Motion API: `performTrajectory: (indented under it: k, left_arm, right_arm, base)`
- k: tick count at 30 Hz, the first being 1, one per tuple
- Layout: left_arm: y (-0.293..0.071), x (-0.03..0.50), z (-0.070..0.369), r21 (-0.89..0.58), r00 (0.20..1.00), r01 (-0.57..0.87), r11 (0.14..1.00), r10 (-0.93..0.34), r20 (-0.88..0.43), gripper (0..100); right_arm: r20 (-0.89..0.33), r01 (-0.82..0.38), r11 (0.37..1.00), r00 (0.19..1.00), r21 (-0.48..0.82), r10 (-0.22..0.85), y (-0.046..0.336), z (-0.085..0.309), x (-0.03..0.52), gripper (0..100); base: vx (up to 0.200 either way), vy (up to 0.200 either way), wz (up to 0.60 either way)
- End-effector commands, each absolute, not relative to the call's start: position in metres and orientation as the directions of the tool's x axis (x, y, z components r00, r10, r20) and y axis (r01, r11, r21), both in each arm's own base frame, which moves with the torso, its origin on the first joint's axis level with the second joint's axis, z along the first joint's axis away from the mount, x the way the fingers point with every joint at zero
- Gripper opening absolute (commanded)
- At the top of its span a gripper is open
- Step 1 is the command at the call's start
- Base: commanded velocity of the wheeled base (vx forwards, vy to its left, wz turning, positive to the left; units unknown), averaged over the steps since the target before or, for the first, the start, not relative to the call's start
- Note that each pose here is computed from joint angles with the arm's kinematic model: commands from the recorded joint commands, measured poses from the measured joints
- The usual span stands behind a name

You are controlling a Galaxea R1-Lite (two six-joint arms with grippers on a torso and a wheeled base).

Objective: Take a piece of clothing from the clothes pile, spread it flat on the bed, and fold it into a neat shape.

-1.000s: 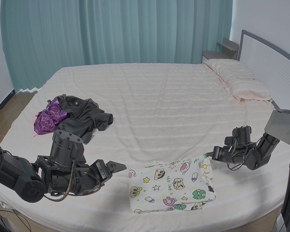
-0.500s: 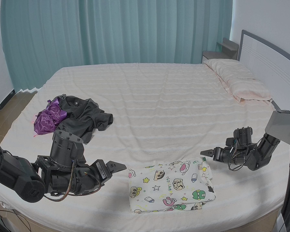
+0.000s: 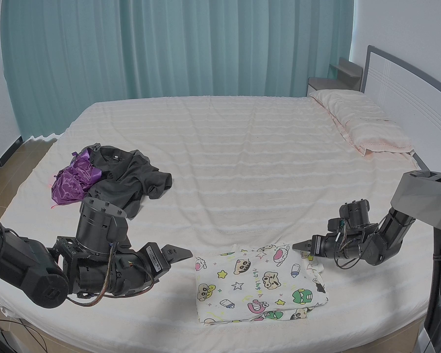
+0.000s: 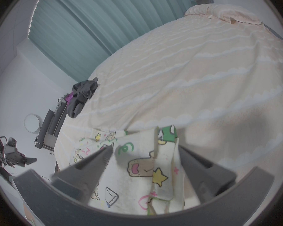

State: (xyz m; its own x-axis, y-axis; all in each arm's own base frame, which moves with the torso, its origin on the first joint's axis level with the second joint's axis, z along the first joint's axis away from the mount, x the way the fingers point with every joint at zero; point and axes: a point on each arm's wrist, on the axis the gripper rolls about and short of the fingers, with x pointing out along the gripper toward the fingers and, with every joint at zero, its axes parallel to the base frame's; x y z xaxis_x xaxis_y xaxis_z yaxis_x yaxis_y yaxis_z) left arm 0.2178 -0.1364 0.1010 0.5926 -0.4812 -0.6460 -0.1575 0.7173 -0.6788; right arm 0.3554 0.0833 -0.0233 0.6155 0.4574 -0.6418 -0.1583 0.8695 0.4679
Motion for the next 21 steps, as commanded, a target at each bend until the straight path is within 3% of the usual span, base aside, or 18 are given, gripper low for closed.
performTrajectory:
  k: [1,21]
  left_arm:
    - [-0.136,0.218,0.101,-0.679,0.593,-0.157,0.717,-0.481,-0.645,100]
    - [-0.136,0.218,0.1,-0.677,0.591,-0.16,0.718,-0.48,-0.649,100]
  right_arm:
    - [-0.647,-0.171,0.871,0.608,0.46,0.461,0.088,-0.026,0.355,0]
    - [-0.632,-0.108,0.875,0.65,0.472,0.421,0.062,-0.019,0.361,0]
  base:
    - [0.0,0.0,0.0]
    - [0.0,0.0,0.0]
